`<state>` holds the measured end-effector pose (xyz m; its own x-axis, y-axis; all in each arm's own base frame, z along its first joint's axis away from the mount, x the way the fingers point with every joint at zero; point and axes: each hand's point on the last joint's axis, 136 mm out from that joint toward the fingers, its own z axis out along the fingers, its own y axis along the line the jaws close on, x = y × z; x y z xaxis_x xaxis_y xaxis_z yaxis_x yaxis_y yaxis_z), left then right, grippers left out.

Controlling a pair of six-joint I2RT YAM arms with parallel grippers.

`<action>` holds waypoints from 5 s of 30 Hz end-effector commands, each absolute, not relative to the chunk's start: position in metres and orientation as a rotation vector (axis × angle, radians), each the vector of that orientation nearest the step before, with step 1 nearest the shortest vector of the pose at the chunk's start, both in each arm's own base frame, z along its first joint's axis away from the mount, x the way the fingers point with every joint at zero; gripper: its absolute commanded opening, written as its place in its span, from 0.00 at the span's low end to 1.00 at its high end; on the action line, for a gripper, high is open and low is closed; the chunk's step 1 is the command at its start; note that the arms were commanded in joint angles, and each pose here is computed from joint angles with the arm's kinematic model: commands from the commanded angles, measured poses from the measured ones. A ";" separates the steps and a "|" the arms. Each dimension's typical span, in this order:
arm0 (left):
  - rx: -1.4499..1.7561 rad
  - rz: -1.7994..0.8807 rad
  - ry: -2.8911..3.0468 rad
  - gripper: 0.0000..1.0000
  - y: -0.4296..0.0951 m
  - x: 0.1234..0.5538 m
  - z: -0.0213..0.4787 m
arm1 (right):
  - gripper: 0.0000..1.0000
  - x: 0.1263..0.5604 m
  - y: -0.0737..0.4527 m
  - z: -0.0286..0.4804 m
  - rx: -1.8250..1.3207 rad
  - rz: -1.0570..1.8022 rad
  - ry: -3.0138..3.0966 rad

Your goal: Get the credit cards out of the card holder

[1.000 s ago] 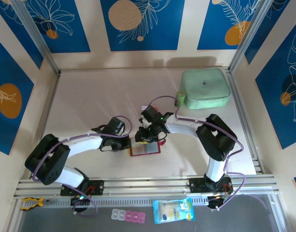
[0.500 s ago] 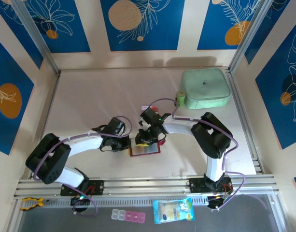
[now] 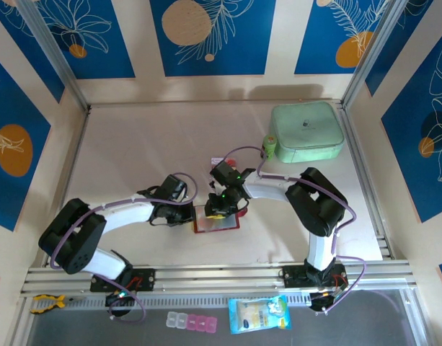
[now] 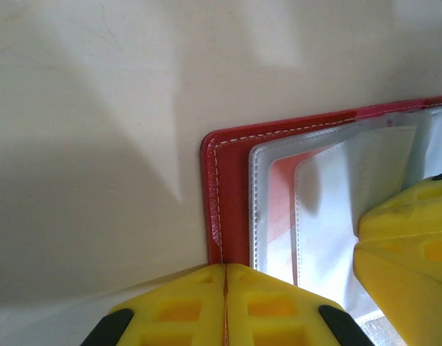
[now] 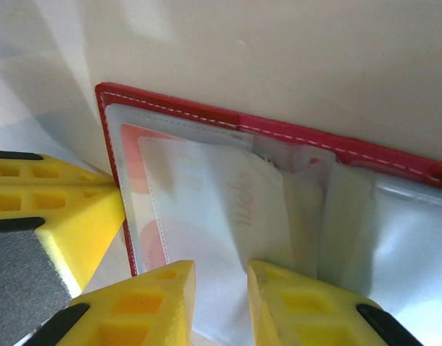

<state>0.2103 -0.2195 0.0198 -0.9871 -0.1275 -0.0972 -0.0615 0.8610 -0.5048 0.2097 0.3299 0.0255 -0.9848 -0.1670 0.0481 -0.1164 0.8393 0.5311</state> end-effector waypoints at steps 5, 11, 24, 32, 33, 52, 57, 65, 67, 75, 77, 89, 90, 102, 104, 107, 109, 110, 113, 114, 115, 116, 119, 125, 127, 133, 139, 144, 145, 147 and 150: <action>-0.152 -0.745 2.919 0.10 -0.215 0.214 0.023 | 0.27 0.207 0.320 0.023 0.196 -0.838 -2.914; -0.158 -0.782 2.861 0.13 -0.217 0.219 0.042 | 0.27 0.209 0.321 0.022 0.149 -0.958 -2.875; -0.187 -1.035 2.808 0.25 -0.251 0.224 0.064 | 0.27 0.209 0.317 0.017 0.081 -1.112 -2.798; -0.193 -0.997 2.849 0.32 -0.253 0.219 0.048 | 0.27 0.209 0.312 0.015 0.056 -1.146 -2.774; -0.192 -0.996 2.855 0.32 -0.253 0.218 0.045 | 0.27 0.208 0.312 0.014 0.056 -1.144 -2.772; -0.220 -1.047 2.869 0.24 -0.266 0.217 0.035 | 0.27 0.207 0.313 0.018 0.064 -1.182 -2.758; -0.210 -1.058 2.850 0.22 -0.267 0.219 0.042 | 0.27 0.210 0.315 0.031 0.081 -1.226 -2.769; -0.189 -1.095 2.821 0.22 -0.273 0.221 0.058 | 0.28 0.218 0.305 0.059 0.094 -1.249 -2.850; -0.170 -1.114 2.814 0.22 -0.277 0.222 0.064 | 0.28 0.219 0.300 0.064 0.093 -1.242 -2.874; -0.101 -1.150 2.813 0.27 -0.298 0.224 0.075 | 0.28 0.228 0.273 0.084 0.045 -1.235 -2.953; -0.087 -1.158 2.817 0.30 -0.305 0.224 0.075 | 0.29 0.229 0.266 0.086 0.020 -1.243 -2.962; -0.008 -1.189 2.844 0.43 -0.340 0.224 0.066 | 0.31 0.230 0.243 0.095 -0.056 -1.259 -2.983; -0.004 -1.192 2.846 0.44 -0.342 0.224 0.065 | 0.31 0.230 0.242 0.094 -0.059 -1.259 -2.983; 0.011 -1.202 2.834 0.47 -0.349 0.225 0.062 | 0.31 0.226 0.239 0.093 -0.076 -1.246 -2.972; 0.012 -1.193 2.825 0.47 -0.346 0.225 0.065 | 0.31 0.225 0.241 0.093 -0.074 -1.247 -2.968; 0.001 -1.181 2.812 0.45 -0.339 0.226 0.066 | 0.31 0.224 0.244 0.091 -0.065 -1.243 -2.960; -0.014 -1.173 2.802 0.42 -0.333 0.226 0.067 | 0.31 0.224 0.247 0.091 -0.055 -1.240 -2.957; -0.019 -1.171 2.796 0.41 -0.330 0.227 0.068 | 0.31 0.224 0.248 0.090 -0.050 -1.235 -2.957; -0.049 -1.155 2.784 0.38 -0.318 0.227 0.068 | 0.30 0.223 0.255 0.089 -0.033 -1.232 -2.948; -0.058 -1.150 2.779 0.38 -0.314 0.228 0.069 | 0.30 0.223 0.256 0.087 -0.027 -1.224 -2.945; -0.070 -1.142 2.776 0.37 -0.309 0.228 0.069 | 0.30 0.222 0.259 0.086 -0.021 -1.218 -2.942; -0.079 -1.138 2.773 0.36 -0.305 0.228 0.069 | 0.30 0.222 0.261 0.085 -0.013 -1.215 -2.938; -0.114 -1.112 2.770 0.34 -0.290 0.227 0.068 | 0.29 0.220 0.269 0.083 0.011 -1.204 -2.926; -0.177 -1.028 2.778 0.30 -0.256 0.223 0.065 | 0.26 0.217 0.287 0.077 0.066 -1.165 -2.907; -0.191 -1.007 2.786 0.30 -0.247 0.220 0.062 | 0.26 0.216 0.294 0.075 0.086 -1.153 -2.900; -0.212 -0.998 2.807 0.24 -0.236 0.216 0.055 | 0.23 0.214 0.309 0.068 0.125 -1.115 -2.883; -0.212 -0.962 2.838 0.14 -0.232 0.213 0.043 | 0.21 0.211 0.319 0.061 0.158 -1.069 -2.869; -0.208 -0.954 2.862 0.08 -0.233 0.212 0.034 | 0.21 0.210 0.323 0.055 0.168 -1.054 -2.857; -0.205 -0.959 2.865 0.05 -0.234 0.212 0.033 | 0.21 0.211 0.324 0.054 0.168 -1.051 -2.856; -0.207 -0.959 2.875 0.02 -0.234 0.211 0.029 | 0.21 0.210 0.325 0.052 0.171 -1.046 -2.852; -0.215 -0.942 2.884 0.00 -0.232 0.210 0.025 | 0.21 0.210 0.326 0.051 0.174 -1.041 -2.850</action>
<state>0.2144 -0.2382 0.0348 -0.9835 -0.1676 -0.0676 -0.0925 0.7884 -0.6082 0.2114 0.3215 0.0483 -0.9910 -0.1246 0.0490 -0.0635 0.7596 0.6472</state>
